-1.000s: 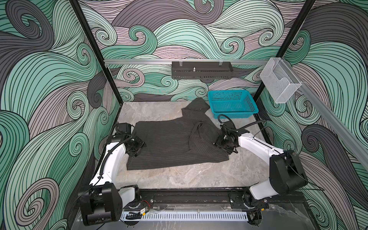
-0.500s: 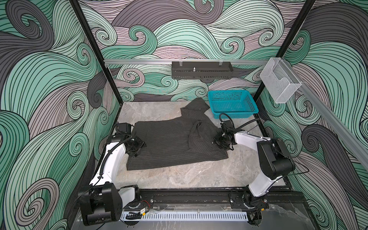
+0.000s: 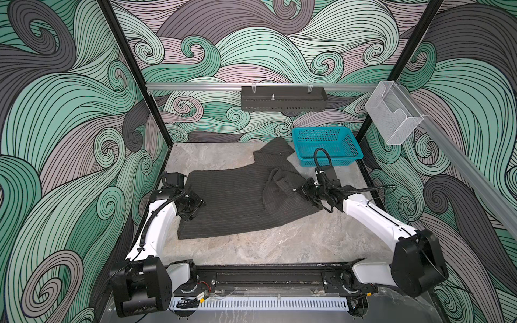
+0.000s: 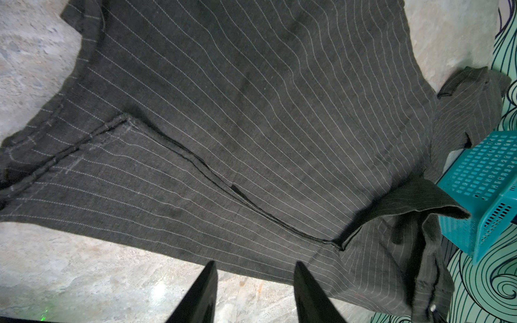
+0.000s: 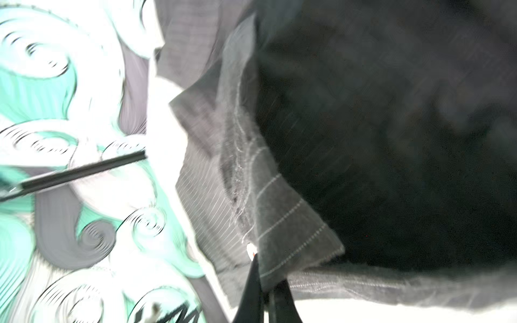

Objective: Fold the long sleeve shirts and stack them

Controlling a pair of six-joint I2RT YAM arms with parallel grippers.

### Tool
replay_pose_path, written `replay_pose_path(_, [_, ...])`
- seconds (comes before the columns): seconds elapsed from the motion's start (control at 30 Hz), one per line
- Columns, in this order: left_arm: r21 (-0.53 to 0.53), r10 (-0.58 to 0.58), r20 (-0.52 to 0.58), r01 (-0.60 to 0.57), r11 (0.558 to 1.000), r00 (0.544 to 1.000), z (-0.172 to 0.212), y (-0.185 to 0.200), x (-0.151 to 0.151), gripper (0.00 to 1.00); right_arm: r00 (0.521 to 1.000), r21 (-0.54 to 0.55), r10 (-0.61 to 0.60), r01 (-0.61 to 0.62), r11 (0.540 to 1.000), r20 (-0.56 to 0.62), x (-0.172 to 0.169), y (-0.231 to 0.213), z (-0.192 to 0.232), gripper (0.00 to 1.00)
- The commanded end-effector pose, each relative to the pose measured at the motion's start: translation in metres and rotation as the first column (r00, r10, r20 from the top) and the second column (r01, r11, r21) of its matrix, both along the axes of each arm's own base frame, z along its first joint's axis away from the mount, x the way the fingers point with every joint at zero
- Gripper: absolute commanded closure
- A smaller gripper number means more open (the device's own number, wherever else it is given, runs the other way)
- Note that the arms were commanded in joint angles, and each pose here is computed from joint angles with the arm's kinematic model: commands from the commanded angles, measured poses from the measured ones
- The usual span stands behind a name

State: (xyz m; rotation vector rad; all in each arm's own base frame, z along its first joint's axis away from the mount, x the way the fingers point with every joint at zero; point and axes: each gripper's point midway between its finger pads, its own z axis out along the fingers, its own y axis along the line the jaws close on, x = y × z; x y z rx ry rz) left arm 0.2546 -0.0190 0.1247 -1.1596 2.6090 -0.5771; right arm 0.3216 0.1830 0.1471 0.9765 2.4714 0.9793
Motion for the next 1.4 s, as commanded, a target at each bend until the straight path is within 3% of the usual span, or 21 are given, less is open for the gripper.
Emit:
replay_pose_path(0.0, [-0.003, -0.016, 0.034, 0.016, 1.000, 0.999, 0.011, -0.003, 0.000, 0.52, 0.994, -0.074, -0.050, 0.043, 0.996, -0.094, -0.013, -0.011, -0.015, 1.00])
replay_pose_path(0.37, [-0.001, -0.023, 0.038, 0.023, 1.000, 0.999, 0.011, -0.003, -0.001, 0.52, 0.988, -0.352, -0.079, 0.027, 0.936, -0.136, -0.020, -0.062, -0.079, 0.97])
replay_pose_path(0.43, [0.003, -0.021, 0.040, 0.021, 1.000, 0.999, 0.011, -0.002, 0.000, 0.52, 0.987, -0.388, -0.057, -0.005, 0.922, -0.150, -0.015, -0.067, -0.091, 0.88])
replay_pose_path(0.57, [0.017, -0.022, 0.035, 0.022, 1.000, 0.999, 0.011, 0.000, 0.001, 0.52, 0.982, -0.390, -0.017, -0.059, 0.919, -0.189, -0.011, -0.072, -0.104, 0.61])
replay_pose_path(0.67, [0.026, -0.020, 0.037, 0.019, 0.999, 0.999, 0.012, 0.002, 0.003, 0.52, 0.983, -0.400, -0.002, -0.072, 0.913, -0.182, -0.006, -0.076, -0.103, 0.51])
replay_pose_path(0.73, [0.023, -0.019, 0.039, 0.018, 1.000, 0.999, 0.013, 0.002, 0.005, 0.52, 0.984, -0.405, 0.000, -0.074, 0.911, -0.181, -0.004, -0.079, -0.103, 0.50])
replay_pose_path(0.8, [0.023, -0.018, 0.041, 0.017, 1.000, 0.999, 0.012, 0.002, 0.008, 0.52, 0.983, -0.400, 0.002, -0.076, 0.913, -0.183, -0.001, -0.081, -0.104, 0.51])
replay_pose_path(0.87, [0.022, -0.017, 0.038, 0.016, 1.000, 0.999, 0.011, 0.002, 0.009, 0.52, 0.984, -0.396, 0.004, -0.077, 0.915, -0.181, 0.003, -0.082, -0.106, 0.59])
replay_pose_path(0.97, [0.024, -0.016, 0.030, 0.015, 1.000, 0.999, 0.008, 0.003, 0.009, 0.53, 0.985, -0.376, 0.026, -0.088, 0.922, -0.169, 0.009, -0.079, -0.103, 0.86])
replay_pose_path(1.07, [0.025, -0.016, 0.027, 0.015, 1.000, 1.000, 0.007, 0.003, 0.009, 0.53, 0.989, -0.373, 0.046, -0.095, 0.923, -0.139, 0.015, -0.076, -0.087, 1.00])
replay_pose_path(1.37, [0.025, -0.013, 0.035, 0.012, 1.000, 0.999, 0.009, 0.003, 0.009, 0.53, 0.998, -0.363, 0.066, -0.058, 0.930, 0.010, 0.022, -0.075, 0.014, 1.00])
